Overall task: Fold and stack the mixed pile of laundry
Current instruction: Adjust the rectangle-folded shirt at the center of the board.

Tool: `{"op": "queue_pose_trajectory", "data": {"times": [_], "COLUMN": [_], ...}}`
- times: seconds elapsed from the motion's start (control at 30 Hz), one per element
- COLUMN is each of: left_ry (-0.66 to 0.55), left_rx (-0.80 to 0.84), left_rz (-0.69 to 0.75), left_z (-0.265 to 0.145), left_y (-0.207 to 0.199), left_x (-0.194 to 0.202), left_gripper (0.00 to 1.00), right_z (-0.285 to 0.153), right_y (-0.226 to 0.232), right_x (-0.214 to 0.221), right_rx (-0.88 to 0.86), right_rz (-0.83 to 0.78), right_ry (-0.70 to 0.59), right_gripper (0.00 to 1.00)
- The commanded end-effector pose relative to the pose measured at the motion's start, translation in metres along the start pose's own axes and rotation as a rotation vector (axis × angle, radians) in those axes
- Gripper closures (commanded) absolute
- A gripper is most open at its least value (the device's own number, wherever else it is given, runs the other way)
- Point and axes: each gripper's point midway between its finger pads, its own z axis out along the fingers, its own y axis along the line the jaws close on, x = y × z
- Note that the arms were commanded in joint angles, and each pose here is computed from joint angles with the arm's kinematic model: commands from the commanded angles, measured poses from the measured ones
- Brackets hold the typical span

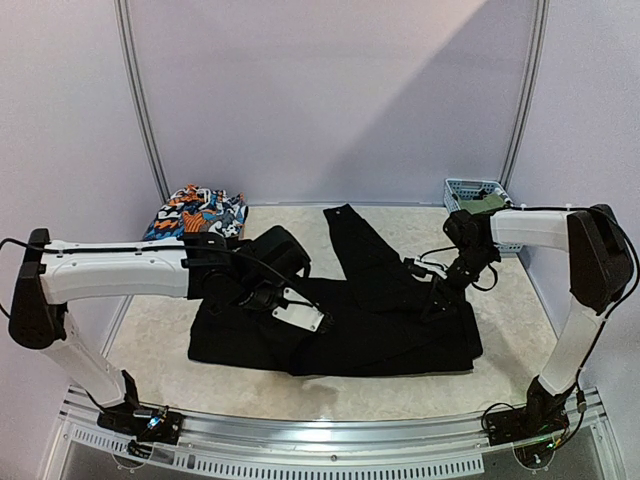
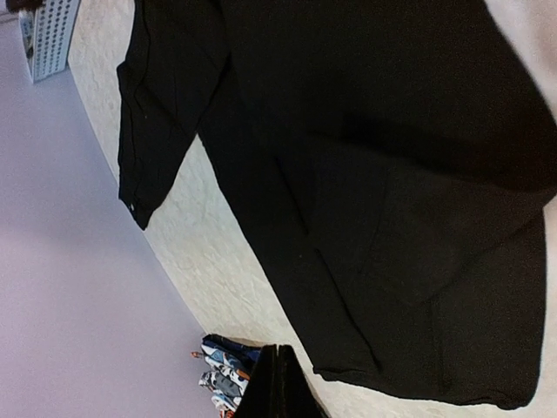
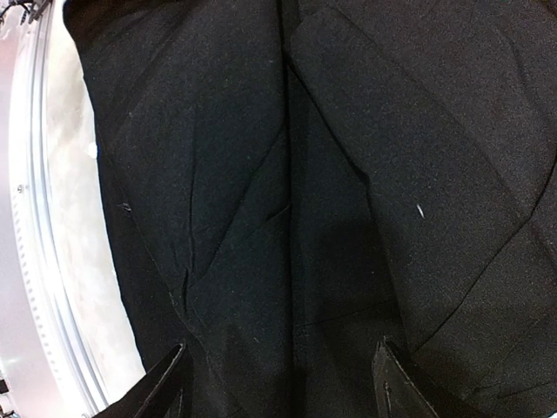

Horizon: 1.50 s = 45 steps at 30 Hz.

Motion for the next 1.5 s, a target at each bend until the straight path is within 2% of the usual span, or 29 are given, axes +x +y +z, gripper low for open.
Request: {"op": "queue_pose_trajectory", "data": {"times": [0.0, 0.1, 0.17, 0.2, 0.23, 0.27, 0.3, 0.4, 0.47, 0.53, 0.63, 0.7, 1.0, 1.13, 1.3, 1.47], "left_ry": [0.064, 0.078, 0.044, 0.022, 0.007, 0.006, 0.024, 0.068, 0.176, 0.230, 0.284, 0.312, 0.395, 0.451, 0.469, 0.464], "left_rx": [-0.138, -0.190, -0.229, -0.265, -0.309, -0.348, -0.371, -0.226, -0.130, -0.005, 0.155, 0.205, 0.273, 0.264, 0.199, 0.196], "left_rz": [-0.026, -0.145, -0.320, -0.462, -0.624, -0.793, -0.961, -1.277, -1.461, -1.586, -1.636, -1.632, -1.573, -1.540, -1.524, -1.530], "left_z": [0.007, 0.004, -0.006, -0.011, -0.016, -0.020, -0.021, -0.006, 0.011, 0.027, 0.056, 0.067, 0.092, 0.098, 0.095, 0.093], "left_y": [0.034, 0.050, 0.064, 0.074, 0.085, 0.093, 0.096, 0.085, 0.070, 0.056, 0.024, 0.011, -0.014, -0.023, -0.020, -0.019], "left_x": [0.024, 0.035, 0.037, 0.037, 0.037, 0.038, 0.041, 0.025, 0.018, -0.002, -0.035, -0.046, -0.055, -0.049, -0.037, -0.035], "left_gripper": [1.00, 1.00, 1.00, 1.00, 0.91, 0.76, 0.68, 0.64, 0.60, 0.59, 0.57, 0.55, 0.55, 0.61, 0.75, 0.76], "right_z": [0.006, 0.006, 0.006, 0.004, 0.003, 0.001, 0.000, -0.003, -0.002, -0.002, -0.006, -0.010, -0.013, -0.013, -0.012, -0.011], "right_y": [0.002, 0.003, 0.006, 0.008, 0.011, 0.013, 0.014, 0.011, 0.006, 0.003, -0.001, -0.007, -0.014, -0.013, -0.013, -0.013], "right_x": [-0.001, 0.000, 0.000, -0.001, -0.004, -0.007, -0.010, -0.017, -0.016, -0.016, -0.014, -0.013, -0.008, -0.007, -0.006, -0.006], "right_rx": [-0.027, -0.033, -0.042, -0.053, -0.070, -0.081, -0.087, -0.080, -0.065, -0.055, -0.040, -0.019, -0.023, -0.026, -0.033, -0.039], "right_rz": [-0.009, -0.006, -0.003, 0.001, 0.005, 0.010, 0.014, 0.025, 0.039, 0.068, 0.109, 0.131, 0.169, 0.165, 0.164, 0.166], "right_ry": [-0.003, 0.001, 0.001, -0.005, -0.016, -0.026, -0.036, -0.047, -0.039, -0.034, -0.038, -0.043, -0.059, -0.057, -0.057, -0.056], "right_gripper": [0.29, 0.29, 0.29, 0.29, 0.29, 0.29, 0.29, 0.29, 0.29, 0.28, 0.28, 0.28, 0.28, 0.28, 0.28, 0.28]}}
